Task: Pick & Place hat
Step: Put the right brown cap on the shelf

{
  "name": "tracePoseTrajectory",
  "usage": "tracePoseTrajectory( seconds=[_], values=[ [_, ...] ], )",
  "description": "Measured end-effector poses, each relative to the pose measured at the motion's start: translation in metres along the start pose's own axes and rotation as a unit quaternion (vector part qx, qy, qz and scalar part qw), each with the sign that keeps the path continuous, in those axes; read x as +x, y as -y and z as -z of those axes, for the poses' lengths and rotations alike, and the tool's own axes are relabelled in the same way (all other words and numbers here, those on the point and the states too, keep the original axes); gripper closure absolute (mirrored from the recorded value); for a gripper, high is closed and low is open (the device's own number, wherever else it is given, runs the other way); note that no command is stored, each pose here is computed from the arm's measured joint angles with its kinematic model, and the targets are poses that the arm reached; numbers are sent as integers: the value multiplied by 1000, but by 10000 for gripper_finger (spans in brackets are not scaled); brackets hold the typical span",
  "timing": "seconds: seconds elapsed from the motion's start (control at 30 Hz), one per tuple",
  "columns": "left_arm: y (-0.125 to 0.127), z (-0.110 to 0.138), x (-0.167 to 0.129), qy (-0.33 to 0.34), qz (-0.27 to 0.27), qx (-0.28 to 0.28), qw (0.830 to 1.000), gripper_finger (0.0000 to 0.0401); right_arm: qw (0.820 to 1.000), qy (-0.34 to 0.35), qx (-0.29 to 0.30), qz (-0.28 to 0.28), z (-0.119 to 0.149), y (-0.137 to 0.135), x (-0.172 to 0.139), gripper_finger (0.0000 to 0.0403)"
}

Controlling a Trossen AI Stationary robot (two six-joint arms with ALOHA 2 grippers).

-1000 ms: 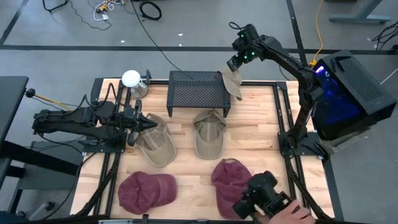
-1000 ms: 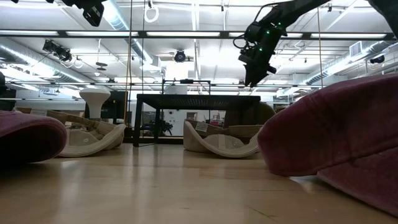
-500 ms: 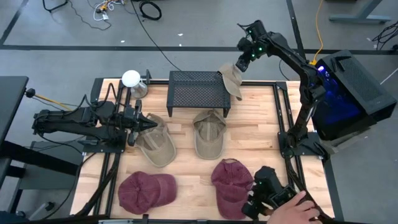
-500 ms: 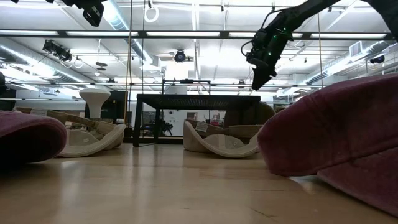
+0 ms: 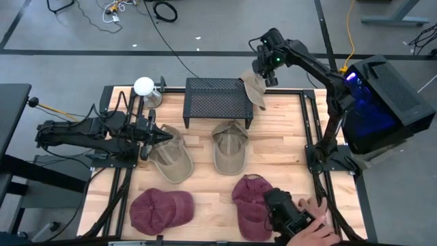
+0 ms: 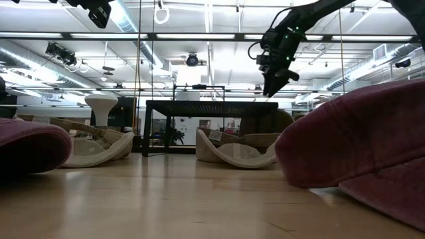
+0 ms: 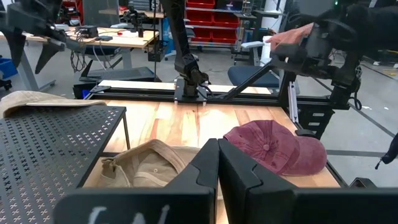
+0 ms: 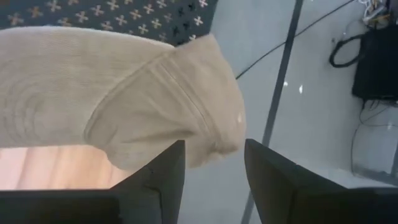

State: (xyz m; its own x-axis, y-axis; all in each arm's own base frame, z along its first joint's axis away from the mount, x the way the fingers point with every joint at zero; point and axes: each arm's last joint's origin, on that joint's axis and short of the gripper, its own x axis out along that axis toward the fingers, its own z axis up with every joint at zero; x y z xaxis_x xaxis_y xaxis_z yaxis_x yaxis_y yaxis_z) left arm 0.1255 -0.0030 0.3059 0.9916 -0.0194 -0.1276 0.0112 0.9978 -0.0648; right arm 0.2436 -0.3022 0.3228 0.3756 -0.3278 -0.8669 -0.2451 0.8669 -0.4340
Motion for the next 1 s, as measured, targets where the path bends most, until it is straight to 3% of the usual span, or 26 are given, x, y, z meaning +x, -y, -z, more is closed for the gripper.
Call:
tracePoseTrajectory(
  seconds=[0.7,0.83,1.0],
  values=[
    [0,0,0,0,0,0,1000,387,996,-29,-77,-17,-11,0,47,239],
    [0,0,0,0,0,0,1000,387,996,-35,-83,-25,-12,-1,53,272],
    [0,0,0,0,0,0,1000,387,996,-44,-71,-21,-11,-1,52,362]
  ],
)
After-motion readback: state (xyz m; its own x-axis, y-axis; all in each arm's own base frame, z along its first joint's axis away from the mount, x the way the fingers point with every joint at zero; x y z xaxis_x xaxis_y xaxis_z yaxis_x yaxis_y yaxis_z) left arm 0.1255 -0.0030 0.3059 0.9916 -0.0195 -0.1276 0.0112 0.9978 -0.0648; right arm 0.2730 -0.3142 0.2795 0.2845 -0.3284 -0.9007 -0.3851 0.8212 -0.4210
